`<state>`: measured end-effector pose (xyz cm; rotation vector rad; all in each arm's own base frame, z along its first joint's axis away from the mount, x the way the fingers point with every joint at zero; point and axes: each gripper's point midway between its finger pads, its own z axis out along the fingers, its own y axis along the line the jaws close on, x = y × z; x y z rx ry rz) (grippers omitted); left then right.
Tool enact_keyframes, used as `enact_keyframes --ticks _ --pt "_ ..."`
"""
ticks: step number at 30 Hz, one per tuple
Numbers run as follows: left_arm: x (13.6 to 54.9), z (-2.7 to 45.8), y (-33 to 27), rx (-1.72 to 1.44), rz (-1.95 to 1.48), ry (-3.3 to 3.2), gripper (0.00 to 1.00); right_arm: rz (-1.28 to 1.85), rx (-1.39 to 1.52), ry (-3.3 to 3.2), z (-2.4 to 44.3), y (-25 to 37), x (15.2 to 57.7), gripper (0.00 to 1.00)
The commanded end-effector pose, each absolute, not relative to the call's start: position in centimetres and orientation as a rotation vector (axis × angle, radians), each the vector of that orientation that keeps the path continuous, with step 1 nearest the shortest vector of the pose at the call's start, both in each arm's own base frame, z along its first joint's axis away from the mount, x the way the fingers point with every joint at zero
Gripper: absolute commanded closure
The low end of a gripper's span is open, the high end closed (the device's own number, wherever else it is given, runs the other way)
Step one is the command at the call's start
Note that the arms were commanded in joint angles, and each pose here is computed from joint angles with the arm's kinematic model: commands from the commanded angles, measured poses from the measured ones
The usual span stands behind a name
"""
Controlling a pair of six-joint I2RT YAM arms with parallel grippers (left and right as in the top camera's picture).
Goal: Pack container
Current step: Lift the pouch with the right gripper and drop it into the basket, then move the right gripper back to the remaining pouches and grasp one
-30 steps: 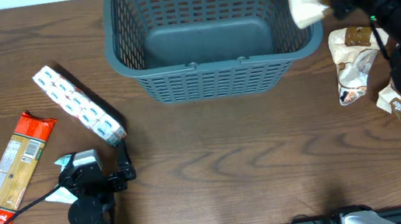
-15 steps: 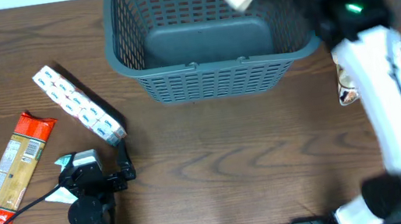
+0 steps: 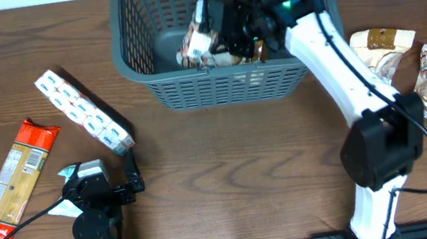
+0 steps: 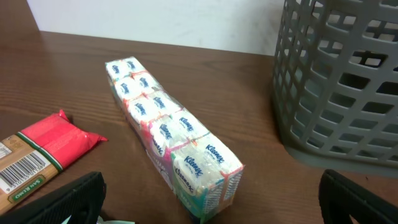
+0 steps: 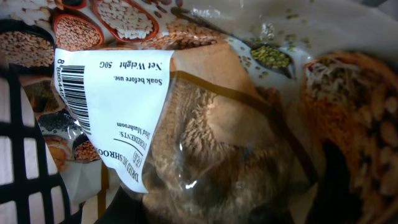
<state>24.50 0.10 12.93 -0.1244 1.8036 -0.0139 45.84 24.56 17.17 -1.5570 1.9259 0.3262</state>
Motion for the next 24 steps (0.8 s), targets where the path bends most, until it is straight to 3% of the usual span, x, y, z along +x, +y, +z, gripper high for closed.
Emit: enact_keyframes --ticks 1,3,4,5,6,10,13,19,24 --pt "24.2 11.4 0.5 -0.144 0.011 1.850 0.02 0.342 -1.611 1.965 14.6 24.7 45.7 0.99" --pt "24.2 11.4 0.5 -0.144 0.011 1.850 0.01 0.364 -1.621 2.008 13.5 24.3 45.2 0.95" --pt "24.2 11.4 0.5 -0.144 0.011 1.850 0.02 0.373 -1.614 2.028 13.3 24.2 45.0 0.87" --pt "24.2 11.4 0.5 -0.144 0.011 1.850 0.01 0.378 -1.606 2.042 13.3 24.1 45.0 0.69" --pt "24.2 11.4 0.5 -0.144 0.011 1.850 0.02 0.383 -1.582 2.057 13.7 24.0 44.9 0.59" --pt "24.2 11.4 0.5 -0.143 0.010 1.851 0.02 0.361 -1.537 2.025 16.6 23.8 45.0 0.54" --pt "24.2 11.4 0.5 -0.143 0.010 1.851 0.02 0.315 -1.465 1.953 22.0 23.3 45.2 0.23" --pt "24.2 11.3 0.5 -0.143 0.011 1.853 0.02 0.170 -1.278 1.728 37.2 19.7 43.2 0.18" --pt "24.2 11.2 0.5 -0.143 0.012 1.858 0.02 -0.005 -1.081 1.608 46.7 13.7 39.8 0.16"
